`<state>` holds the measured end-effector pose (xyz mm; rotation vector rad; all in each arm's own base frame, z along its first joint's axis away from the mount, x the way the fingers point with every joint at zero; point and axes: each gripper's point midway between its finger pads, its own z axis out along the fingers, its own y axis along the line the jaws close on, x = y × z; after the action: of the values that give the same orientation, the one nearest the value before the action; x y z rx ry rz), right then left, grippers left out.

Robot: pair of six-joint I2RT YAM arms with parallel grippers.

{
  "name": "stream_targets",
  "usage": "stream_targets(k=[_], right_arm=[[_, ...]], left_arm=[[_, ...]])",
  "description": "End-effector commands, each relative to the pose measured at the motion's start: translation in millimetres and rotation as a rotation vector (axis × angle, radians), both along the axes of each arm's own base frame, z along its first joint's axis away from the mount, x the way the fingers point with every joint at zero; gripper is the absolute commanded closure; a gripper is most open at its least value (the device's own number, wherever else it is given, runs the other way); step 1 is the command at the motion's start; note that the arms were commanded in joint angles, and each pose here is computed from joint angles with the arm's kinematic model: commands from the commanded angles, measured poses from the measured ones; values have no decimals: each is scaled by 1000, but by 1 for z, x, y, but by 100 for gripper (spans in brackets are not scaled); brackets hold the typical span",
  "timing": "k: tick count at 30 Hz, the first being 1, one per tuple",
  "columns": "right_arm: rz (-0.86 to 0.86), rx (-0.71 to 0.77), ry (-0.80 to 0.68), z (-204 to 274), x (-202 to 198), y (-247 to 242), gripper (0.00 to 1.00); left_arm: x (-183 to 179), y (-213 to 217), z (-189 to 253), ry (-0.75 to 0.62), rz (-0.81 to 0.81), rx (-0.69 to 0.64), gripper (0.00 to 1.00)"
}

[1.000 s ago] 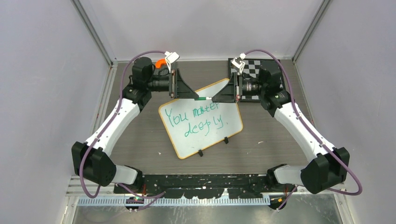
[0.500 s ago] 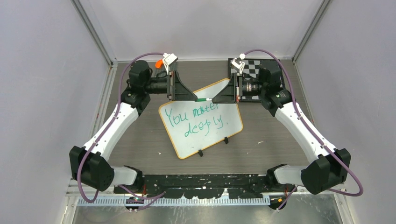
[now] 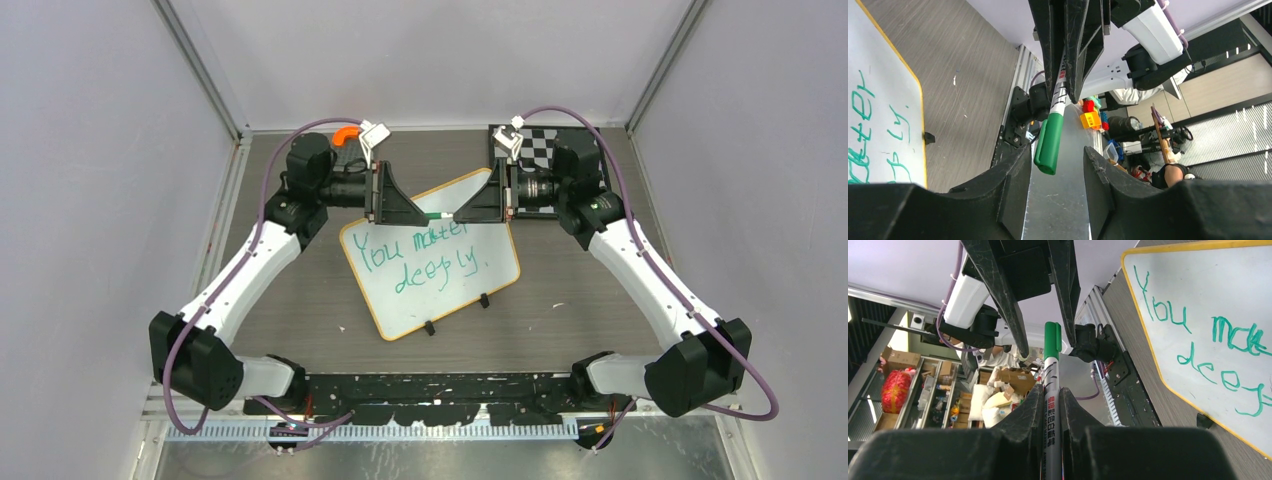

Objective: Write a sentence on the whiteboard
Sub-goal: Close the whiteboard marker at the center of the board.

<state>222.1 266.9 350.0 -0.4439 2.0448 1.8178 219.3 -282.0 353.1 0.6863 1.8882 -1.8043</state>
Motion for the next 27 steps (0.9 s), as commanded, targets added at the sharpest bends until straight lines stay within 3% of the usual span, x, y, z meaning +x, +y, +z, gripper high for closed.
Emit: stream_targets(k=[1,10,14,27], right_arm=[[8,24,-85,22,-6,0,100],[17,18,-78,19,-8,2,100],[28,16,-73,18,-10,5,100],[68,-7,-59,7,-18,18,100]], left_arm=[[-11,-3,9,-46,-44,-14,57],[-8,-6,8,-41,-48,-12,91],[-10,-10,10,-46,-60,-14,100],[-17,-24,16,-61,-116,-39,100]])
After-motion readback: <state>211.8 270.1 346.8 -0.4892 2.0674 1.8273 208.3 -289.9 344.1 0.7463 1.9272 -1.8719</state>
